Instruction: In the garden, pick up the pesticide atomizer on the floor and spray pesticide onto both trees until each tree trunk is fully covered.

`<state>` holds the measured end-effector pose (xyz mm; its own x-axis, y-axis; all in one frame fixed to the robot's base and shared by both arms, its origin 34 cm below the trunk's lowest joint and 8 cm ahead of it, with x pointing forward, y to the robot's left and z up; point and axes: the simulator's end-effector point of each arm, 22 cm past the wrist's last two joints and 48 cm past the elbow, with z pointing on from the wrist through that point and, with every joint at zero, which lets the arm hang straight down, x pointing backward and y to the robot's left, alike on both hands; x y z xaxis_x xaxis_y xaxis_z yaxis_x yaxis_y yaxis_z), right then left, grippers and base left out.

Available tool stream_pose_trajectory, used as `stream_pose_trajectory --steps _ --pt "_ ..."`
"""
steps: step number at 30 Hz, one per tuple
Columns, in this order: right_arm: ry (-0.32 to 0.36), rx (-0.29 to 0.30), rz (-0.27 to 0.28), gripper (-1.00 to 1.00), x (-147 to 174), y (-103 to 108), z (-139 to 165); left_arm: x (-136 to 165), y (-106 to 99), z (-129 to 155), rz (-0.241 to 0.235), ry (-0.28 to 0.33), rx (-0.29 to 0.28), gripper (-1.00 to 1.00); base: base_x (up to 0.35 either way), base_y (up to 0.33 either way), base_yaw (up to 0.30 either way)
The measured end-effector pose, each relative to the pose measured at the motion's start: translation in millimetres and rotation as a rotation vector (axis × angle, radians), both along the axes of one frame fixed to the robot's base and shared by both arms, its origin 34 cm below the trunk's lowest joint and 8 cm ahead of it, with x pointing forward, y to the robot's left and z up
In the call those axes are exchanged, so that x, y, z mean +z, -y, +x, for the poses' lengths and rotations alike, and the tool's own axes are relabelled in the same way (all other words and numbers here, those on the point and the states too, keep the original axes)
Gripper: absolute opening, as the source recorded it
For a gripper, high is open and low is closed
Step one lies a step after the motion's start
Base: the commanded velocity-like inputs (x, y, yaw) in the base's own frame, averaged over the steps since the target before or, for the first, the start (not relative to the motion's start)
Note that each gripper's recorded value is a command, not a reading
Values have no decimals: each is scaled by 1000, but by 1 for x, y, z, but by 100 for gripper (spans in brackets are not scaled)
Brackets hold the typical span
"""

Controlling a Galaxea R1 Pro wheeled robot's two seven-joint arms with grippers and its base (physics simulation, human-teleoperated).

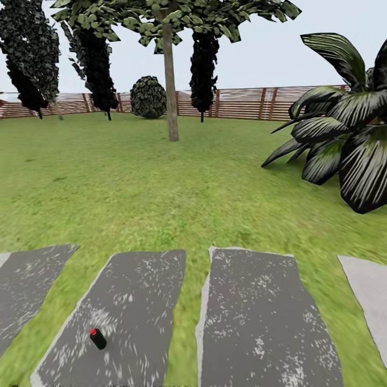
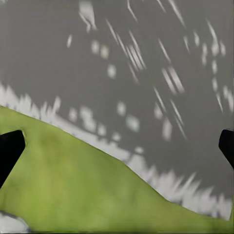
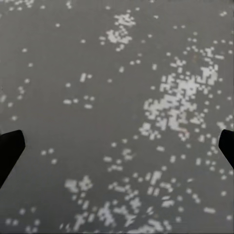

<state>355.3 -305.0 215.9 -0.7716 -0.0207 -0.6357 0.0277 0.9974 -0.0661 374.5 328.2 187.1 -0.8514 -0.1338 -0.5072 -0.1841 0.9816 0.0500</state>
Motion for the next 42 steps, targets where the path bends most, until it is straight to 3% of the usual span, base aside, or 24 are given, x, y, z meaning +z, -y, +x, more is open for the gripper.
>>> stream_pose_trajectory --steps 10,42 --pt "-9 0 0 100 -2 0 -3 -2 0 -3 1 -9 -4 100 0 -53 268" --pt "-34 -1 0 100 -9 0 -11 -10 1 -12 2 -36 -8 100 0 -267 266"
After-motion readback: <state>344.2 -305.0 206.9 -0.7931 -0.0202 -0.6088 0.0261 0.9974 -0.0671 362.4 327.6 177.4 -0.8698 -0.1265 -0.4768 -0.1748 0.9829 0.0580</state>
